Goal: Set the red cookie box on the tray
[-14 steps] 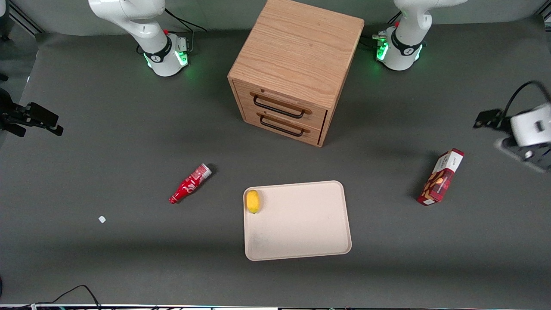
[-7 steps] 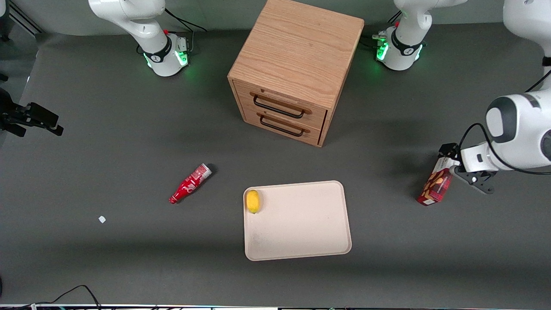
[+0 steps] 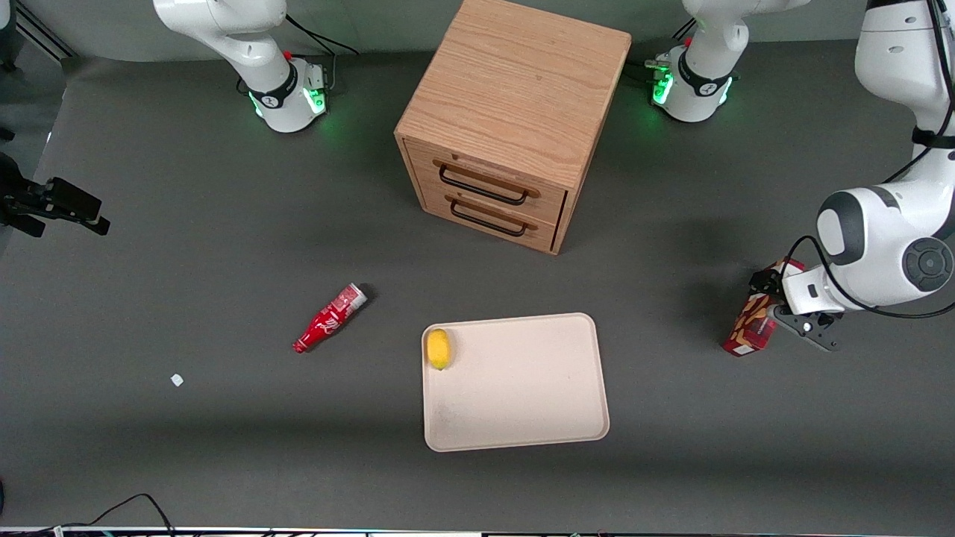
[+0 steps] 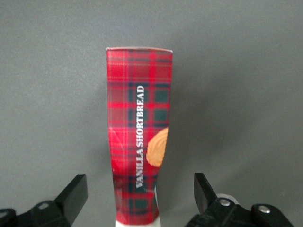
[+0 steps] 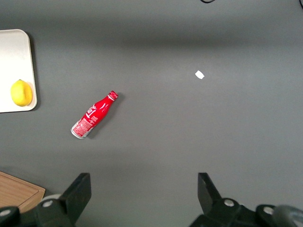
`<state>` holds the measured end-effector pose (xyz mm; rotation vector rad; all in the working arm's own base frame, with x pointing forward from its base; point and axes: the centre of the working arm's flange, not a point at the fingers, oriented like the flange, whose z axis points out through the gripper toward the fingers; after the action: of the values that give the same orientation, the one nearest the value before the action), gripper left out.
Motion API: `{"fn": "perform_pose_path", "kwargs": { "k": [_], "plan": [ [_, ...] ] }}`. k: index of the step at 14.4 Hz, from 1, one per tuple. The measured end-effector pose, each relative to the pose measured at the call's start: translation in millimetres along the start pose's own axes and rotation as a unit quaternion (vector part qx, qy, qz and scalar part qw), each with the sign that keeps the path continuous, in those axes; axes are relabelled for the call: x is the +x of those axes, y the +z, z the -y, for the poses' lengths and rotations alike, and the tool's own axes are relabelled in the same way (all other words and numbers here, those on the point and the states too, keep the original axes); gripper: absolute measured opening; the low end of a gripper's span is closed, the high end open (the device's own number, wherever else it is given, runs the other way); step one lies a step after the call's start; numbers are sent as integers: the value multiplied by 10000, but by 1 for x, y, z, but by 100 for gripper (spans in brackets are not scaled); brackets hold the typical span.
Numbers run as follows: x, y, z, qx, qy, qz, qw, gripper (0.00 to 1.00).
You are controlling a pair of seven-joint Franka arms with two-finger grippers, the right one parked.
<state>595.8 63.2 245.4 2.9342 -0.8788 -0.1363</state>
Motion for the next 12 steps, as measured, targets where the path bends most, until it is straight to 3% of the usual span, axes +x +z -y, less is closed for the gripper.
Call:
{"fn": "perform_pose_path", "kwargs": {
  "k": [1,2,6,8,12],
  "plan": [
    [1,5,0,1,-15,-29,10000,100],
    [0,12,-1,20,-42,-86,10000,93],
    [-5,29,-4,-21,-141,-149,9998,46],
    [-5,28,-3,-15,-150,-168,9997,28],
    [-3,23,-2,-91,-170,-128,9997,24]
  ]
}}
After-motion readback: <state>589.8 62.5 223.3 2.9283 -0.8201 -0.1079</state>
